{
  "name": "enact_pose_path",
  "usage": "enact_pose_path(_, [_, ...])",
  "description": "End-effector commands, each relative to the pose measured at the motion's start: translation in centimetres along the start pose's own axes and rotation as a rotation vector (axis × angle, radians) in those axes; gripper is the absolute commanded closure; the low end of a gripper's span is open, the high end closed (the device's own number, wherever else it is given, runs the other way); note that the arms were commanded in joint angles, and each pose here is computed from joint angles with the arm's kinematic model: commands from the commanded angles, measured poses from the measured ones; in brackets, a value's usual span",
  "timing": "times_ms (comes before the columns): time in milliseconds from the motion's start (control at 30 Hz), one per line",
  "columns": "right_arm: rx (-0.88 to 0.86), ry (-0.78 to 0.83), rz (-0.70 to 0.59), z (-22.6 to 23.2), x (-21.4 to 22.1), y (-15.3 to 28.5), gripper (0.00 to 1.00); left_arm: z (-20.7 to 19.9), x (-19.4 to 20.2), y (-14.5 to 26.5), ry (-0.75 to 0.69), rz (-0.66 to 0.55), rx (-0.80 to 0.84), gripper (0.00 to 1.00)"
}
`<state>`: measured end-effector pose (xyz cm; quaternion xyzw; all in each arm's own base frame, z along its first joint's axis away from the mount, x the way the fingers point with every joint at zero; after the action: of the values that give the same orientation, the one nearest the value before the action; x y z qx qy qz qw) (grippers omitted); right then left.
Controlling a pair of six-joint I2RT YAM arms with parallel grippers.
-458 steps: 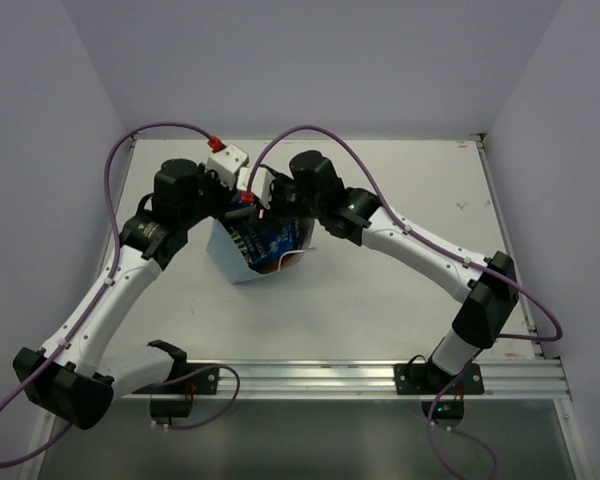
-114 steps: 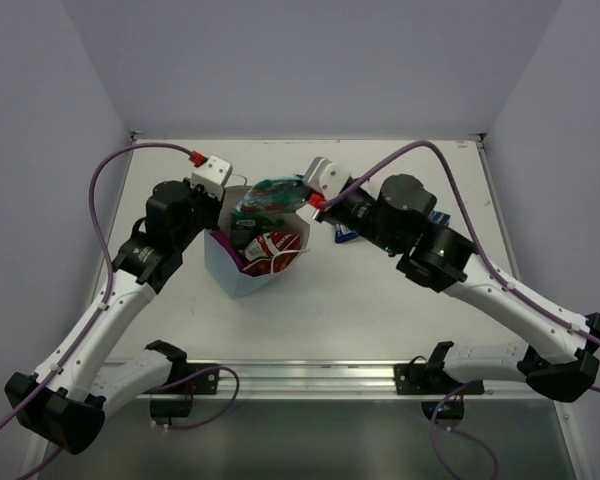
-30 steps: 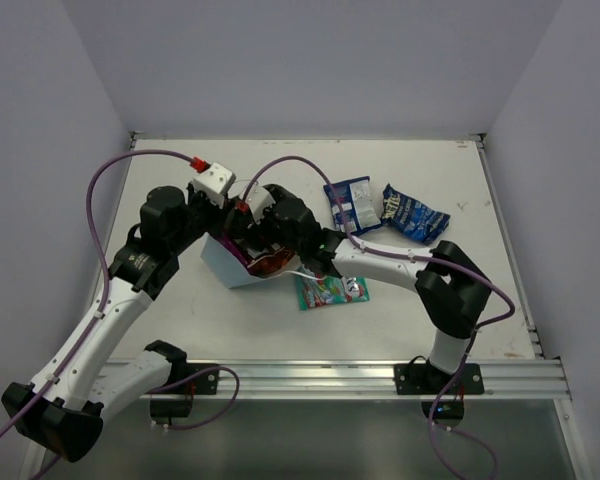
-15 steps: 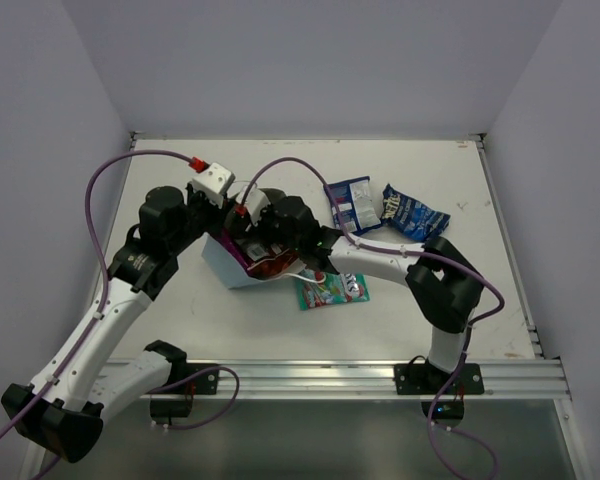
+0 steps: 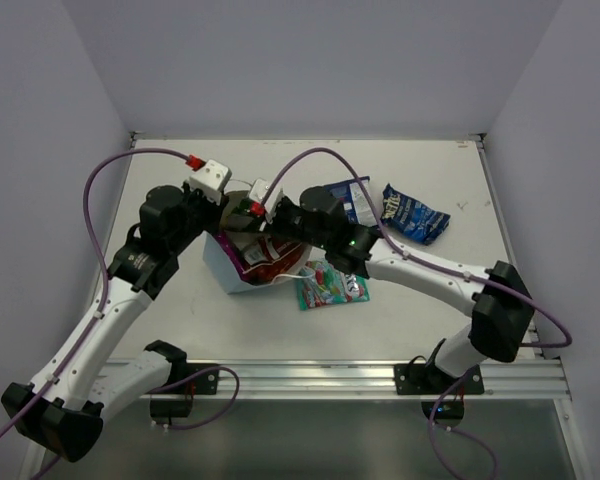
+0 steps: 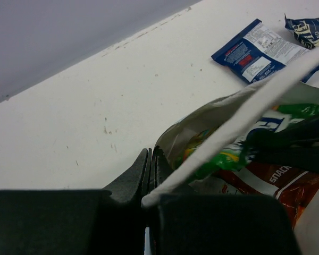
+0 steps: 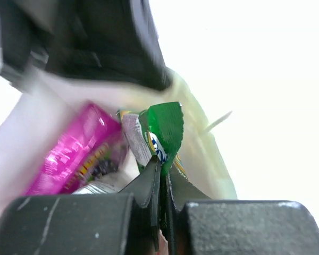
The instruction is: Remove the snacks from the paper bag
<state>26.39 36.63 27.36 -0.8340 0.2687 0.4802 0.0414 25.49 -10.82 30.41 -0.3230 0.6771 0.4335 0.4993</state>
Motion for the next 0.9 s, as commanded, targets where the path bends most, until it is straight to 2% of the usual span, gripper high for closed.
enact_pose_path(0, [0.073,0.048,-0.189,-3.7,-7.6,3.7,1.00,-0.5,-5.6,1.0,0.001,-0.207,-0.001,1.00])
enact_pose_path(133, [0.154,0.020,-0.192,-5.5,-9.3,6.5,1.00,0.1,-6.0,1.1,-0.014,-0.217,-0.051,1.00])
enact_pose_path(300, [0.359,-0.077,-0.179,-8.7,-11.5,13.3,1.00,1.0,-6.2,0.6,-0.014,-0.225,-0.125,1.00])
enact_pose_path(367, [0.409,-0.127,-0.128,-9.2,-11.1,15.7,1.00,1.5,-6.1,0.2,-0.011,-0.220,-0.170,1.00])
enact_pose_path(533, [0.576,-0.365,0.024,-9.7,-6.1,19.8,1.00,1.9,-6.3,-0.3,-0.028,-0.239,-0.198,1.00])
enact_pose_path(700, [0.596,-0.597,0.132,-7.2,1.4,21.9,1.00,1.4,-6.0,-0.9,-0.071,-0.242,-0.142,1.00])
enact_pose_path(867, [0.534,-0.743,0.159,-4.6,5.1,22.2,1.00,0.6,-5.3,-1.2,-0.118,-0.228,-0.056,1.00])
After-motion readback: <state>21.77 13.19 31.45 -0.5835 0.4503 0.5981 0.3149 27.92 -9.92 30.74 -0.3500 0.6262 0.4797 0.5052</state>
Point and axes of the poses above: each gripper's point midway between its finger pads, its own y axis back along the fingers, its own z axis along the line the jaws close on, x = y × z, the point moved 6 cm from there along y, back along the fingers, and after that the axes turned 15 degrees about y, right-handed, at the moved point
